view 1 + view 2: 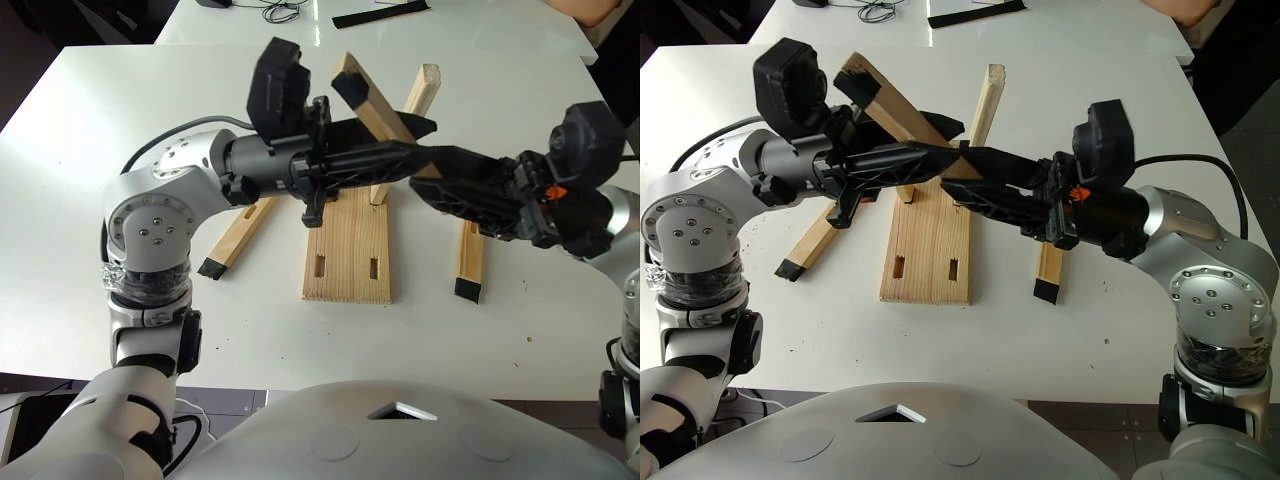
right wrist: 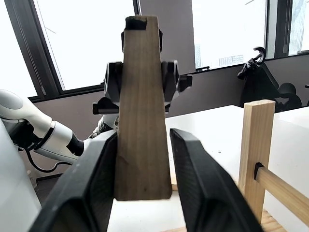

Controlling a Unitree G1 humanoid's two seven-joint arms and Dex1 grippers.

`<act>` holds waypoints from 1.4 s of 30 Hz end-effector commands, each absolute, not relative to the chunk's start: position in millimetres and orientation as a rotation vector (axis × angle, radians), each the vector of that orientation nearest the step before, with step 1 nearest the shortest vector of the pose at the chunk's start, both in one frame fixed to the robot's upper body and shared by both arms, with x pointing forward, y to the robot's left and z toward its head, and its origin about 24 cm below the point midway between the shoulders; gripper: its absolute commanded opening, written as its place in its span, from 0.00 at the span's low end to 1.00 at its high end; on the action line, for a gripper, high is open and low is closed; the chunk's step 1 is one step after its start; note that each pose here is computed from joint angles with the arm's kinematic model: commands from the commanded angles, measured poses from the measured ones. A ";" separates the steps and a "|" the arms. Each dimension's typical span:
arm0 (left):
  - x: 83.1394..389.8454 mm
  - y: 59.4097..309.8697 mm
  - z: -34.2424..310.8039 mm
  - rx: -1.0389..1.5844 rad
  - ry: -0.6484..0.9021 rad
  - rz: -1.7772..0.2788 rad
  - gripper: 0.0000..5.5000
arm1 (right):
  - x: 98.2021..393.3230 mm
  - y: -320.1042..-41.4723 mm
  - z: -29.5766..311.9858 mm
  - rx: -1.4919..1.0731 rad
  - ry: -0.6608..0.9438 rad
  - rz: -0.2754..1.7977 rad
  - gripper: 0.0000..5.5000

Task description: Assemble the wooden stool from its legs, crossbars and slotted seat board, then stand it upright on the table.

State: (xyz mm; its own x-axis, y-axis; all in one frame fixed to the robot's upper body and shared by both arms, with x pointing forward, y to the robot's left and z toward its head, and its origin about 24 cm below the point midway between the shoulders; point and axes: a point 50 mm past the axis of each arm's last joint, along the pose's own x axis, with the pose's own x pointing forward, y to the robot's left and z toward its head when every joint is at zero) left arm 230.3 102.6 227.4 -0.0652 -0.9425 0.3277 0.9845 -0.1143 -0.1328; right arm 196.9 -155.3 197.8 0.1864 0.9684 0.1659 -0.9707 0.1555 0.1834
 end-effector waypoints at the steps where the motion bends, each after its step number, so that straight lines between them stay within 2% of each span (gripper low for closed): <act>1: 234.0 109.5 232.9 -0.351 -0.178 -1.610 0.24 | 197.5 -158.7 191.0 0.215 0.047 1.360 0.43; 5: 246.5 135.6 235.6 -0.258 -0.164 -1.461 0.24 | 195.8 -162.5 180.5 0.152 0.086 1.318 0.44; 11: 250.9 223.3 223.9 0.024 0.094 -1.271 0.24 | 181.7 -171.6 167.1 0.140 0.103 1.194 0.44; 14: 269.5 261.7 217.1 0.265 0.112 -1.107 0.24 | 170.4 -170.3 163.2 0.154 0.081 1.140 0.44; 18: 301.7 288.3 181.0 0.465 0.140 -0.856 0.24 | 169.3 -165.2 156.8 0.155 0.070 1.097 0.44; 20: 305.4 291.8 160.2 0.508 0.171 -0.834 0.24 | 171.1 -163.1 154.5 0.142 0.070 1.084 0.44; 26: 282.3 309.9 110.8 0.675 0.271 -0.869 0.24 | 170.5 -164.5 153.1 0.108 0.073 1.070 0.44; 30: 268.4 310.9 107.6 0.643 0.292 -0.952 0.24 | 168.2 -165.6 151.4 0.095 0.082 1.057 0.44; 33: 255.2 301.5 111.6 0.578 0.328 -1.081 0.24 | 167.0 -164.7 151.1 0.097 0.080 1.047 0.44; 38: 219.4 289.7 111.6 0.432 0.476 -1.298 0.24 | 166.9 -162.8 150.5 0.101 0.078 1.034 0.44; 42: 206.6 280.6 120.1 0.323 0.506 -1.365 0.24 | 167.6 -164.0 151.8 0.103 0.072 1.023 0.44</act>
State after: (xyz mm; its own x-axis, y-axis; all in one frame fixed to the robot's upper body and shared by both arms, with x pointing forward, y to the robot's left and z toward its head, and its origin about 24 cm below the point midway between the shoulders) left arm 206.6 283.6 106.8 0.1273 -0.8332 -0.5381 0.9785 0.1942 -0.0692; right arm 167.5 -164.0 149.4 0.5118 0.8589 -0.0199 -0.8500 0.5096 0.1334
